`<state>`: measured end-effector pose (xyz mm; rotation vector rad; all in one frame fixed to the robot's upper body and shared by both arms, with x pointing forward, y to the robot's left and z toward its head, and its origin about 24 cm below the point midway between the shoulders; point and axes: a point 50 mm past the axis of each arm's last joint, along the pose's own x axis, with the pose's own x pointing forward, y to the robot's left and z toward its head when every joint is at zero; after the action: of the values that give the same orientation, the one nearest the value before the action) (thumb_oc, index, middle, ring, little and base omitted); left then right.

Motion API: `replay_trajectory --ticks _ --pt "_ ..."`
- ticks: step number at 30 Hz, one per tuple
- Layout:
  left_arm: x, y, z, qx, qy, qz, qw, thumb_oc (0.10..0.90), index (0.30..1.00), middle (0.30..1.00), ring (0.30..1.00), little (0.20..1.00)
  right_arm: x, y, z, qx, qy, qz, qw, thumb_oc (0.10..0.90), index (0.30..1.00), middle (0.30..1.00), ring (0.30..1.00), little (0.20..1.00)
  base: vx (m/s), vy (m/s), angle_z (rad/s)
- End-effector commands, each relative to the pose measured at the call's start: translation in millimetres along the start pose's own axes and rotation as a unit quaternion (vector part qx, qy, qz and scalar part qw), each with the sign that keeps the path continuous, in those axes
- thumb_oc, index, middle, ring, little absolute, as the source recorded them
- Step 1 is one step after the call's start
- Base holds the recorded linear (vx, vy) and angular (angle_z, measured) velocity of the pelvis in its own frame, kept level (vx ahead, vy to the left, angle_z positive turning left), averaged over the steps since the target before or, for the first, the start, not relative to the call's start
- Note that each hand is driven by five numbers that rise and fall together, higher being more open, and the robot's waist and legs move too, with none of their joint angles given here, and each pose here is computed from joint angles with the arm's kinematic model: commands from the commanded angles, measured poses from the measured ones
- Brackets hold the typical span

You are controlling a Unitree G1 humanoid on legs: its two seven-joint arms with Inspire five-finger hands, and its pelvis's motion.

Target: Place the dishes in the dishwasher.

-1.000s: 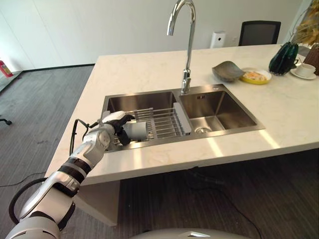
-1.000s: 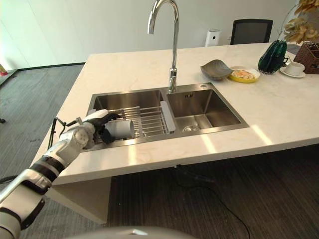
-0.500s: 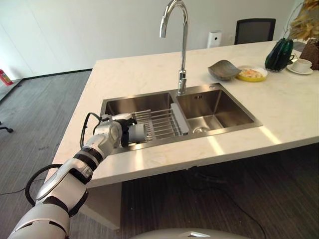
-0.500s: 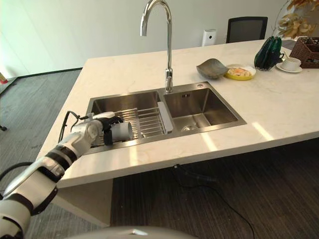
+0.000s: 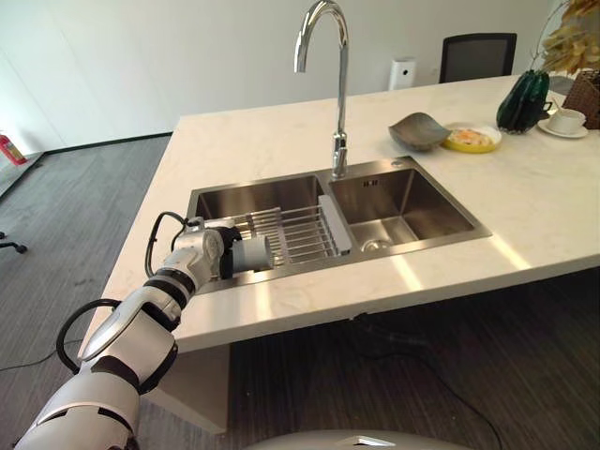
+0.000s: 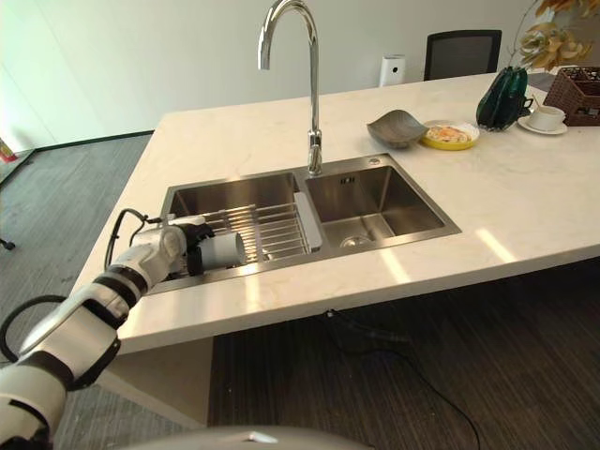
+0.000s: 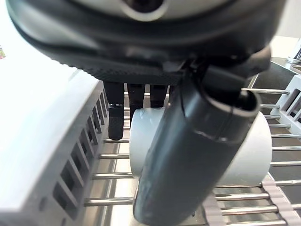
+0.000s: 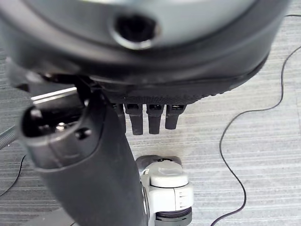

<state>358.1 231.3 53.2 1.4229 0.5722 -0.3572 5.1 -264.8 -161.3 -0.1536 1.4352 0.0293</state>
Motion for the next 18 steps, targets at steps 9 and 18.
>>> replay_trajectory --ticks 9,18 --pt "-74.4 86.1 31.7 -0.431 -0.279 0.338 0.789 0.400 0.300 0.300 0.300 0.300 8.5 20.5 41.2 0.027 -0.054 0.025 0.998 0.800 0.900 0.900 0.900 0.900 0.01 0.002 0.03" --pt "-139.5 101.5 53.3 -0.588 -0.407 0.386 0.583 0.400 0.300 0.300 0.300 0.300 10.9 26.6 62.3 0.052 -0.076 0.011 0.996 0.800 0.900 0.900 0.900 0.900 0.00 0.011 0.14"
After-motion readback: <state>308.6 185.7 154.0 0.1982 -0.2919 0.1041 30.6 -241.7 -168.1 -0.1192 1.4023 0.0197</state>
